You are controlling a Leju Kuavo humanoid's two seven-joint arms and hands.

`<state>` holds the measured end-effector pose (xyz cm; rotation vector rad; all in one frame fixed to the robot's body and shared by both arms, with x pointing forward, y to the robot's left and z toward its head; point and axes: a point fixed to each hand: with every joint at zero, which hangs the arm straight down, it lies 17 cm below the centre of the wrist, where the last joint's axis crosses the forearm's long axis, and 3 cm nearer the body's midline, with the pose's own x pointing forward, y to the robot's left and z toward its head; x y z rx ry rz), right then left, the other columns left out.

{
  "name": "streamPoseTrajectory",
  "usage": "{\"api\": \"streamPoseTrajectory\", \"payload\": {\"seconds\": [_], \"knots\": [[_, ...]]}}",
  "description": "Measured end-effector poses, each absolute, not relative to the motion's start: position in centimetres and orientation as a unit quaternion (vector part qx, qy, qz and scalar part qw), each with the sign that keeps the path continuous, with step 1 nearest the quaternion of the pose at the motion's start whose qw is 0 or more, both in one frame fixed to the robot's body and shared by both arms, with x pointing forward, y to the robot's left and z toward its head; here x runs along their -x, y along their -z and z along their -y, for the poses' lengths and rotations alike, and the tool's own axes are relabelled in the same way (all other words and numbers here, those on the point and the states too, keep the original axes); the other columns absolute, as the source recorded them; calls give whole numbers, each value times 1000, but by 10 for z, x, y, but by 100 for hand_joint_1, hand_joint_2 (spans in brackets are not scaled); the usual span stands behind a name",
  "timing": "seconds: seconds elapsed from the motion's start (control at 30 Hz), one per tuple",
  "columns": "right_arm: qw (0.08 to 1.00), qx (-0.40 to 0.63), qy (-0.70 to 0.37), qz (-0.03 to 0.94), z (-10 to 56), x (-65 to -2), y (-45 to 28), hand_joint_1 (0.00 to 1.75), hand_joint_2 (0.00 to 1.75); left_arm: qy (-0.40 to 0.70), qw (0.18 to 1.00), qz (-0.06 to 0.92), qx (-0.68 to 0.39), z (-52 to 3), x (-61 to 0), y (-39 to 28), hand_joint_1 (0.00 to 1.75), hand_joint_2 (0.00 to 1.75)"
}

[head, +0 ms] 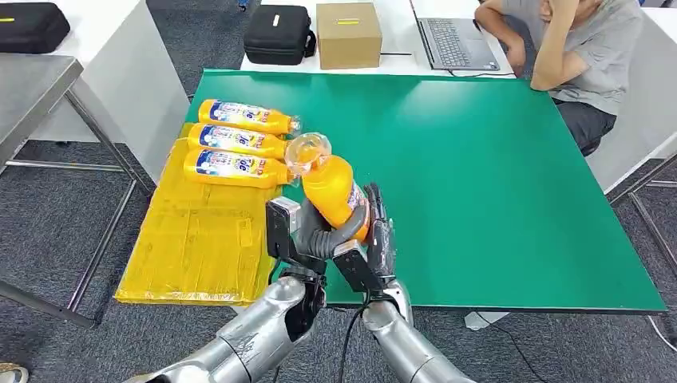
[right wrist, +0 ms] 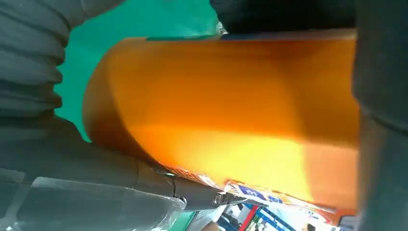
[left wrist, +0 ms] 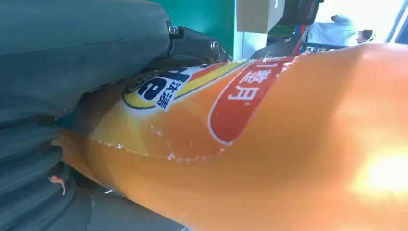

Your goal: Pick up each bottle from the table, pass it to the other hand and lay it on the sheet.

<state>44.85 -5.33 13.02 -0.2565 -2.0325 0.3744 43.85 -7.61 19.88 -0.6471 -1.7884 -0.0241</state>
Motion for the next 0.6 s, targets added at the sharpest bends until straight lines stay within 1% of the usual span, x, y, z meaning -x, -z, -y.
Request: {"api": "streamPoseTrajectory", "payload": {"seconds": [0.17,0.3,0.6], "knots": [[516,106,-149,837,57,-449,-124,0,175,79,544,813,191,73,-441,-203,175,175],[531,103,-149,828,62,-449,-112,0,175,140,500,849,96,55,-453,-206,175,175],[541,106,-156,820,65,-446,-100,0,175,163,493,852,61,32,-465,-195,175,175]]}}
